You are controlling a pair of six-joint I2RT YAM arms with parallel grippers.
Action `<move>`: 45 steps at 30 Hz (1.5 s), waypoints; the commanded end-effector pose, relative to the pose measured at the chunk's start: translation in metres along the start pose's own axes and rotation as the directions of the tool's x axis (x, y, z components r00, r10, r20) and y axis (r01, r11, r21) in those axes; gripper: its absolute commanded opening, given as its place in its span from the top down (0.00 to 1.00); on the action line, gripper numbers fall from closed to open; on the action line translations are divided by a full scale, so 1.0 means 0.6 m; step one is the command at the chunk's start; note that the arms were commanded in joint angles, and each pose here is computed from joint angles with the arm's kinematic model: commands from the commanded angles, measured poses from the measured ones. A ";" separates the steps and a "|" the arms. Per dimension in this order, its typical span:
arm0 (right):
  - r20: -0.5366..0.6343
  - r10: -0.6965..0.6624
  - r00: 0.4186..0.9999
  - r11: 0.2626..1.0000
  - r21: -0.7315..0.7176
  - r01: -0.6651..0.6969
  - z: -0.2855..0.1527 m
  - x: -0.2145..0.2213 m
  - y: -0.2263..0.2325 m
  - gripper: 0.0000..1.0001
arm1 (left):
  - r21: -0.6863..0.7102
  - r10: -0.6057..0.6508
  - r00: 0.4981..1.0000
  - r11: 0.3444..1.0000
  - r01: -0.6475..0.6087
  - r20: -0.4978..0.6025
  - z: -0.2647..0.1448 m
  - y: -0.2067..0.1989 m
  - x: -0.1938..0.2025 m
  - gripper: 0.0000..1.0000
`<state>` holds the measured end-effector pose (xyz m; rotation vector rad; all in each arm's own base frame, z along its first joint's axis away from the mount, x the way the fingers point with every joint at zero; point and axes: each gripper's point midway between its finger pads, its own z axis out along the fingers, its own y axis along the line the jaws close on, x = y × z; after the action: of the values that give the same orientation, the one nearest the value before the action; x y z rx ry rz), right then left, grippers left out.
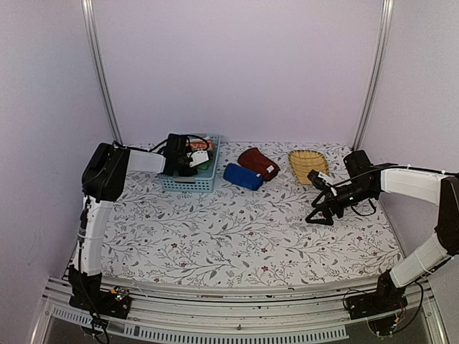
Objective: Roll the towels
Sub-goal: Place the towel in the storage box.
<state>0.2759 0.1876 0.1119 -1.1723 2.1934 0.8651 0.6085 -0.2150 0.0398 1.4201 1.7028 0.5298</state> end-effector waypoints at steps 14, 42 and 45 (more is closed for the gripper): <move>0.016 -0.015 1.000 1.000 -0.016 0.015 -0.009 -0.009 0.007 0.01 | -0.056 0.006 1.000 0.998 -0.006 0.000 -0.004 0.015 -0.017 0.29; -0.016 -0.011 1.000 0.999 -0.033 0.010 0.000 0.003 0.005 0.01 | -0.091 0.008 0.999 0.996 -0.005 0.041 -0.041 0.033 -0.038 0.02; -0.015 -0.013 1.000 0.999 -0.034 0.012 -0.001 0.003 0.005 0.01 | -0.091 0.016 0.998 0.996 -0.011 0.052 -0.060 0.041 -0.046 0.02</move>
<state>0.2688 0.1858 0.1043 -1.2044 2.2185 0.8792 0.6025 -0.2206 0.0531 1.3806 1.6520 0.5703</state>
